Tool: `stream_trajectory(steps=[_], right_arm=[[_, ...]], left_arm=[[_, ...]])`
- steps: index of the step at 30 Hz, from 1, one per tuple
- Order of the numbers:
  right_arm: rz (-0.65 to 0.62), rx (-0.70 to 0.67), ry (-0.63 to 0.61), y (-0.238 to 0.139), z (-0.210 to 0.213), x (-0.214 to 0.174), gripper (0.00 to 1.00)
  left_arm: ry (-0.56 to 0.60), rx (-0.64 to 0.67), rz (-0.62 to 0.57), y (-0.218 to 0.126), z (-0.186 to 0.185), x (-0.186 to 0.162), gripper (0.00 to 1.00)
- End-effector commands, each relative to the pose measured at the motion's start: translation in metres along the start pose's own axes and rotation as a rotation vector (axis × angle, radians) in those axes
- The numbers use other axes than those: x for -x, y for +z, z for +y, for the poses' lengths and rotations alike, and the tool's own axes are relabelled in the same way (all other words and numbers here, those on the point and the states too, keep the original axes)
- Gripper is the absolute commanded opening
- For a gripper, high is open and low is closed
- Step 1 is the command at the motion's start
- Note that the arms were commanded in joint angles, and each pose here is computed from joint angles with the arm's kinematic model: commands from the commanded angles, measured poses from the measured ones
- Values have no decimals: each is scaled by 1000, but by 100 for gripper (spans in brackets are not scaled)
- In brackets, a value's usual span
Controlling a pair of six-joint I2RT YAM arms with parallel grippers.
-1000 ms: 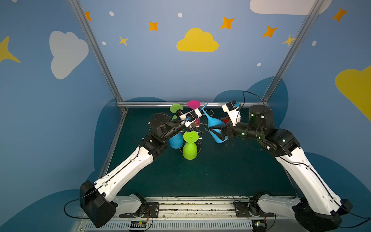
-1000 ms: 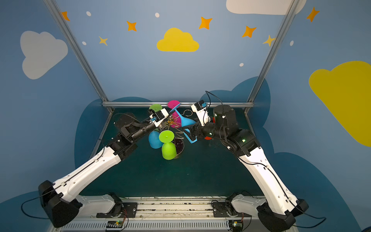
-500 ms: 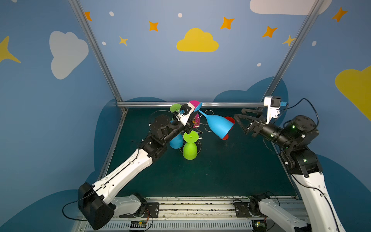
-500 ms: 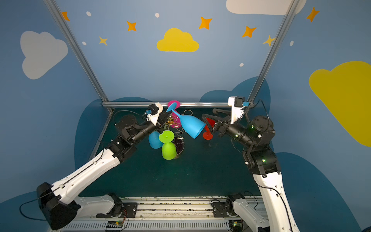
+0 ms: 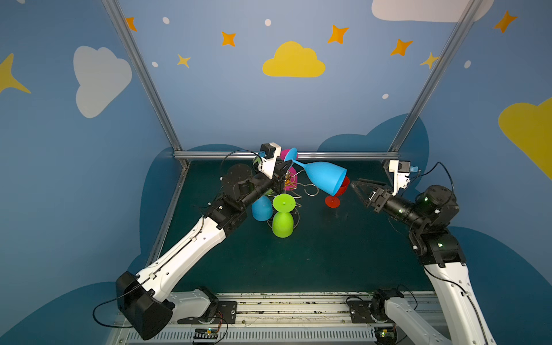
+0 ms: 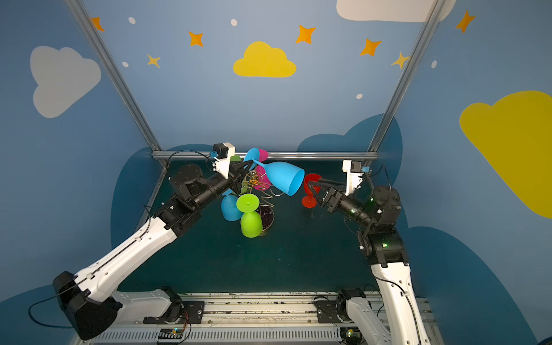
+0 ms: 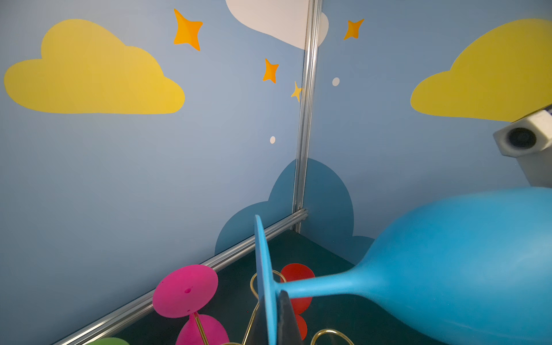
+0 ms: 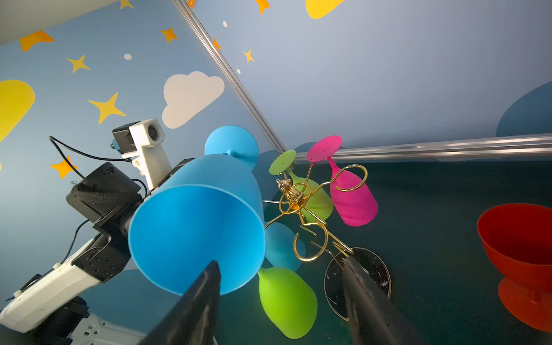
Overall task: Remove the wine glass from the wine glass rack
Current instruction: 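Grasp the blue glass bowl with the right gripper while left releases and withdraws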
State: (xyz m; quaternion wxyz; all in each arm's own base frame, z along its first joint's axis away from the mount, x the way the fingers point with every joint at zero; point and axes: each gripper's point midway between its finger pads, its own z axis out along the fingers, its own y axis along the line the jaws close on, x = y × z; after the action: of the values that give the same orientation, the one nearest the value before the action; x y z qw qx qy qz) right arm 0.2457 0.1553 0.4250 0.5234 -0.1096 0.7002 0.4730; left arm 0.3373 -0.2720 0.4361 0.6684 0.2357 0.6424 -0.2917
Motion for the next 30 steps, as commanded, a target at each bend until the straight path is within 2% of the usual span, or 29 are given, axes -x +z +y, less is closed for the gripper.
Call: stream_trajectory(steps=[1,7,11,15,20,22,24,27,28,30], right_arm=[[9,76,-11,6,16,-1,61],[24,89,-17,22,20,-4,58],[31,87,-12,35,19,-3,51],[38,98,-20,44,21,-2,33],[37,107,-26,48,23,0,3],[32,99,-25,47,23,1,0],[21,84,-23,46,22,3,0],[13,43,-34,41,19,5,0],[10,21,-47,37,18,8,0],[10,-36,-87,24,17,12,0]], left_arm=[[-21,-15,-11,1,-2,5,3],[-20,-33,-13,1,-5,5,3],[-21,-62,-15,-1,-10,6,3],[-24,-97,-14,-2,-17,7,3],[-27,-104,-8,-3,-18,5,3],[-24,-103,-14,-3,-17,5,3],[-26,-96,-29,-4,-16,6,15],[-29,-81,-42,-6,-14,8,56],[-30,-69,-42,-6,-12,7,63],[-14,-32,-49,-10,-6,7,70]])
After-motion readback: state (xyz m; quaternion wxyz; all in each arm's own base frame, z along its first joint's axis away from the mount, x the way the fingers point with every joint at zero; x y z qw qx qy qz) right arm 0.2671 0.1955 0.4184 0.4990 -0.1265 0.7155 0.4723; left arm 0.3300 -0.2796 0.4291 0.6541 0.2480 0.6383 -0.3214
